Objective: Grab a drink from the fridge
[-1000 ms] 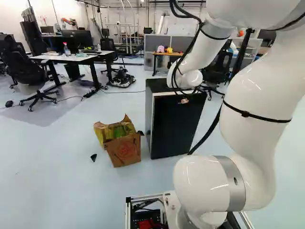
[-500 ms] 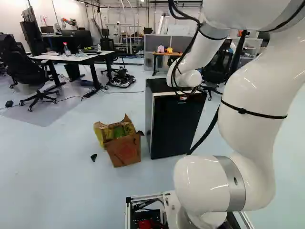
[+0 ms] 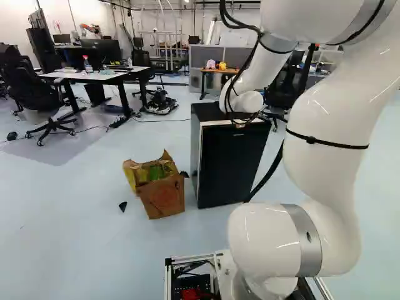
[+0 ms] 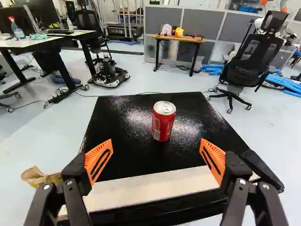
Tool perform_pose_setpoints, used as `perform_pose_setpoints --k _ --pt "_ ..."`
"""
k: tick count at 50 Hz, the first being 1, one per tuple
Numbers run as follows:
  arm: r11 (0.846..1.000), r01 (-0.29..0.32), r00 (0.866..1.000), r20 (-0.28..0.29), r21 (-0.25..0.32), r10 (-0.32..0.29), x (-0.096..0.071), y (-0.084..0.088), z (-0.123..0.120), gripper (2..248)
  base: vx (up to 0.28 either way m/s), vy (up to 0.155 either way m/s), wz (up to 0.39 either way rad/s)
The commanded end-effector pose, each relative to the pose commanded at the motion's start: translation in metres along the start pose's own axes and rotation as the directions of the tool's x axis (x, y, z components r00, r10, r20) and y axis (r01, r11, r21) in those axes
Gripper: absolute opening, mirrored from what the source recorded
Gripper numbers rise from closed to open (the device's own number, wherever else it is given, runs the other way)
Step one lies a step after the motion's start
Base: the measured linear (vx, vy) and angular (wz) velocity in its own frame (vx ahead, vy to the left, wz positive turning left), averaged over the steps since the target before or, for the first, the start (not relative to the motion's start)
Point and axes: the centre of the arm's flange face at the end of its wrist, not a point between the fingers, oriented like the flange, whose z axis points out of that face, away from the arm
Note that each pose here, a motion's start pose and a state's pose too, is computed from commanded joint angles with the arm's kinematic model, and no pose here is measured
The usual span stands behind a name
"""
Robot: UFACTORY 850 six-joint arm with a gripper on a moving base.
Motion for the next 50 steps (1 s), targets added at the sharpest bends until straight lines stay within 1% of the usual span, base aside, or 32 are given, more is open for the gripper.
perform_pose_setpoints --k 26,42,50 --pt "1.0 -0.007 1.0 -0.015 -0.023 0.007 0.01 0.016 0.038 247 0.0 0.0 0.0" --pt "1.0 -0.006 1.0 -0.024 -0.021 0.006 0.015 0.017 0.057 247 0.0 0.0 0.0" --pt "1.0 -0.005 1.0 -0.019 -0.019 0.005 0.012 0.016 0.069 247 0.0 0.0 0.0"
